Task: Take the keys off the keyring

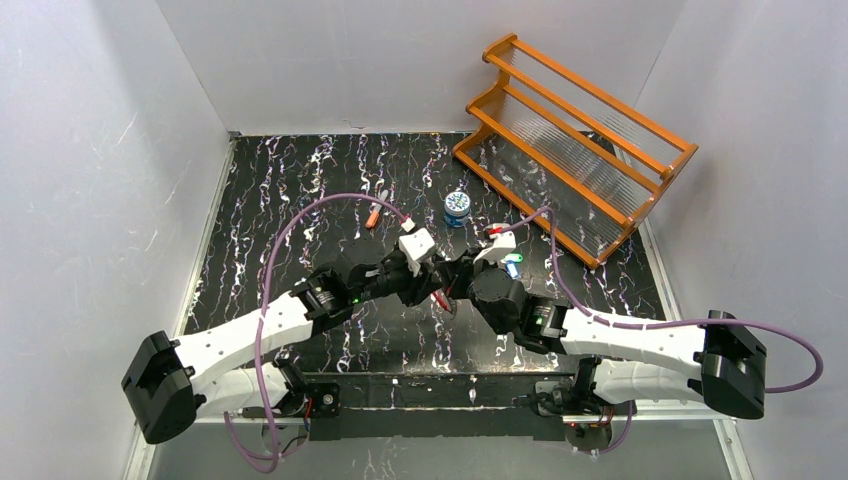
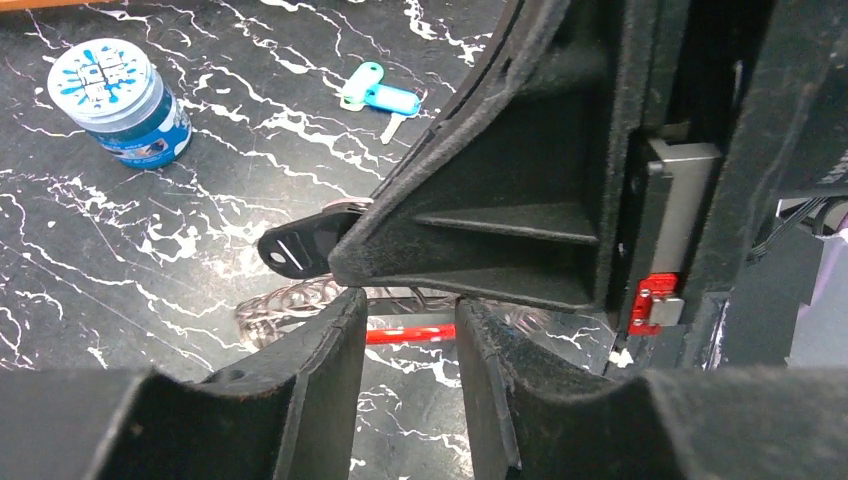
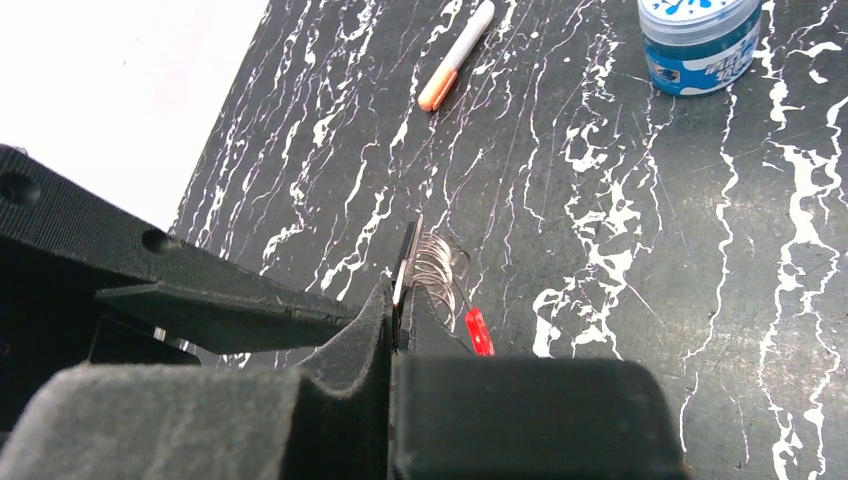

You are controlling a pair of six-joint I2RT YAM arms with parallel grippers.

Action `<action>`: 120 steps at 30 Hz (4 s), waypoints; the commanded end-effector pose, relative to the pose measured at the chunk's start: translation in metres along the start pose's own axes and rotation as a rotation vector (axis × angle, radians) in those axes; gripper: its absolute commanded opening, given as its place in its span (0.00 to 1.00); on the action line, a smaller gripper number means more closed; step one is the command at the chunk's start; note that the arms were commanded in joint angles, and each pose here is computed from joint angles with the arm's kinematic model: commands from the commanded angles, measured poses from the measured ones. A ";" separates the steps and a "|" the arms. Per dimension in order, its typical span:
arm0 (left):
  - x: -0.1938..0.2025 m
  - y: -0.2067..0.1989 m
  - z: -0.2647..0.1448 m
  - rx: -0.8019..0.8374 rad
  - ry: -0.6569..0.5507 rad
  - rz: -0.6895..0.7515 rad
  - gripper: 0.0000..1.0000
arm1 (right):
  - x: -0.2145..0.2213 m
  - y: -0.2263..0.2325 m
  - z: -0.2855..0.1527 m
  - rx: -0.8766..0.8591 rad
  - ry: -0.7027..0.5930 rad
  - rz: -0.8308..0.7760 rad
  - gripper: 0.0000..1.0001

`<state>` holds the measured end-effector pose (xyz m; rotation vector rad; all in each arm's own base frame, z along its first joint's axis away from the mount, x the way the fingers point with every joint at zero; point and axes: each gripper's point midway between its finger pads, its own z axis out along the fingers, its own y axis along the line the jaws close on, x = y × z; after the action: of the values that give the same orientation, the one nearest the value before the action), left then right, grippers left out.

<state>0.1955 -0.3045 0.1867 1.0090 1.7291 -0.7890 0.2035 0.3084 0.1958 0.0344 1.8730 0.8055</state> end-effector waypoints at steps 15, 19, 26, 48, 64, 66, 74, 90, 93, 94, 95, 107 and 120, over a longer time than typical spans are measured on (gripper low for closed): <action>-0.011 0.010 0.009 -0.097 -0.048 0.068 0.00 | -0.024 0.007 -0.007 0.024 -0.090 0.135 0.01; -0.013 0.012 0.004 -0.095 -0.029 0.139 0.00 | -0.029 0.003 -0.012 0.022 -0.112 0.165 0.01; -0.009 0.001 0.000 -0.012 0.008 0.243 0.00 | -0.032 0.006 -0.017 -0.028 -0.130 0.200 0.10; -0.010 -0.010 0.021 0.031 -0.062 0.081 0.37 | -0.032 0.003 -0.015 -0.003 -0.128 0.166 0.01; -0.008 -0.010 0.029 0.047 -0.020 0.100 0.00 | -0.029 0.005 -0.015 -0.009 -0.114 0.161 0.01; -0.008 -0.009 0.028 0.035 -0.009 0.091 0.00 | -0.030 0.005 -0.016 -0.010 -0.116 0.163 0.01; -0.001 -0.021 0.019 0.117 0.036 0.135 0.18 | -0.035 0.001 -0.019 -0.007 -0.132 0.149 0.01; -0.014 -0.020 0.011 0.078 -0.081 0.090 0.54 | -0.041 -0.004 -0.021 0.017 -0.157 0.128 0.01; -0.014 -0.009 0.010 0.010 -0.090 0.066 0.53 | -0.042 -0.004 -0.021 0.016 -0.159 0.127 0.01; -0.015 -0.005 0.009 -0.011 -0.089 0.059 0.53 | -0.042 -0.003 -0.021 0.016 -0.159 0.127 0.01; -0.015 -0.001 0.009 -0.041 -0.091 0.045 0.52 | -0.042 -0.003 -0.021 0.015 -0.159 0.128 0.01; -0.024 0.013 0.016 -0.122 -0.142 -0.086 0.43 | -0.041 -0.001 -0.019 0.004 -0.159 0.133 0.01; -0.016 0.010 0.021 -0.097 -0.126 -0.067 0.33 | -0.033 0.005 -0.016 -0.019 -0.132 0.148 0.01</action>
<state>0.2096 -0.3233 0.1888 0.8482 1.7107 -0.8022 0.2017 0.2809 0.1961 0.1501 1.8218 0.7952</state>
